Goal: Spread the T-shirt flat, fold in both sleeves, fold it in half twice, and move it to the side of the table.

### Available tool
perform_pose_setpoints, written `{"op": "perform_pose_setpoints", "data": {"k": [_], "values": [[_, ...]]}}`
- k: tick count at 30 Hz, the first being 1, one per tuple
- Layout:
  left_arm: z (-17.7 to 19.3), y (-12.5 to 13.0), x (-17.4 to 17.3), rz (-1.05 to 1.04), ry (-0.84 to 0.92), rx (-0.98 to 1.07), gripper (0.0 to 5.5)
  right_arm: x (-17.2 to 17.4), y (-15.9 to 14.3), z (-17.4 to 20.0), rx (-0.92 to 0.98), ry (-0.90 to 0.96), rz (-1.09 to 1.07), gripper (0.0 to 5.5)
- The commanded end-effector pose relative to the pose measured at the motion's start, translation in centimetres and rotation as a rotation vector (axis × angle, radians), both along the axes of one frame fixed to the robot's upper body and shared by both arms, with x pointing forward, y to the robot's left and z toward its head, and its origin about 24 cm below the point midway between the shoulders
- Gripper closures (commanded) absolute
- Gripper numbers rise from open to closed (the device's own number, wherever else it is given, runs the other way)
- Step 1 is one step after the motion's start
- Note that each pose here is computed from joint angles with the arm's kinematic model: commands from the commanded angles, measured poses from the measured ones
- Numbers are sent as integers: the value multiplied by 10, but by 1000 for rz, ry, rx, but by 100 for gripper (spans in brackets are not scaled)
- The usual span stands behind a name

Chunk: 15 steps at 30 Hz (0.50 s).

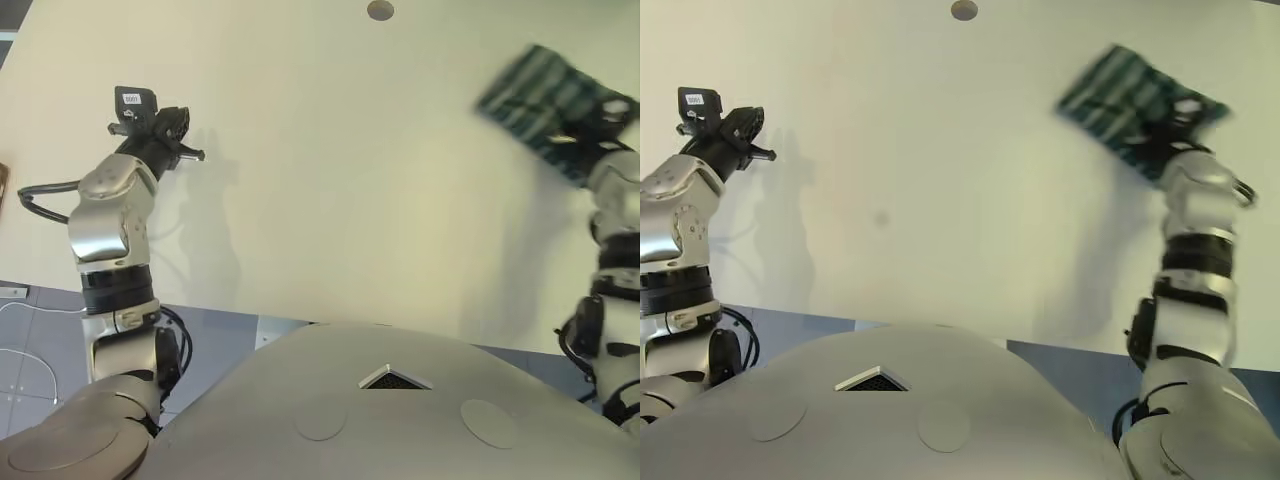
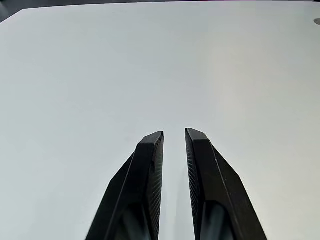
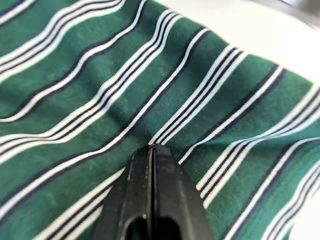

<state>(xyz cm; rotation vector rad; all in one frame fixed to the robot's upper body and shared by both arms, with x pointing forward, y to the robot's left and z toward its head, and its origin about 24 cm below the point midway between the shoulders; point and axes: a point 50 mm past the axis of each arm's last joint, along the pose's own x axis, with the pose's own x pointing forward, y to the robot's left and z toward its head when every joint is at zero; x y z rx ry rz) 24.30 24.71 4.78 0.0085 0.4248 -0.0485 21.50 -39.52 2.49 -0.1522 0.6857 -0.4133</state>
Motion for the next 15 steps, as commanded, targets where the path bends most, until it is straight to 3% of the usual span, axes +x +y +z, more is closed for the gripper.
{"op": "perform_pose_setpoints", "data": {"k": [1,4,8,11,15], "values": [[-6,-14,-16,84,-30,-27,470,-75,40,-70,159,363,-70,546],[-4,-14,-14,83,-51,-7,470,-22,64,-20,-34,101,181,546],[7,-32,4,28,-126,-19,470,33,78,58,-260,-311,214,546],[15,-46,23,2,-192,-39,470,70,135,96,-271,-580,349,546],[42,-74,51,-40,-366,-170,470,81,193,119,-249,-805,463,546]]}}
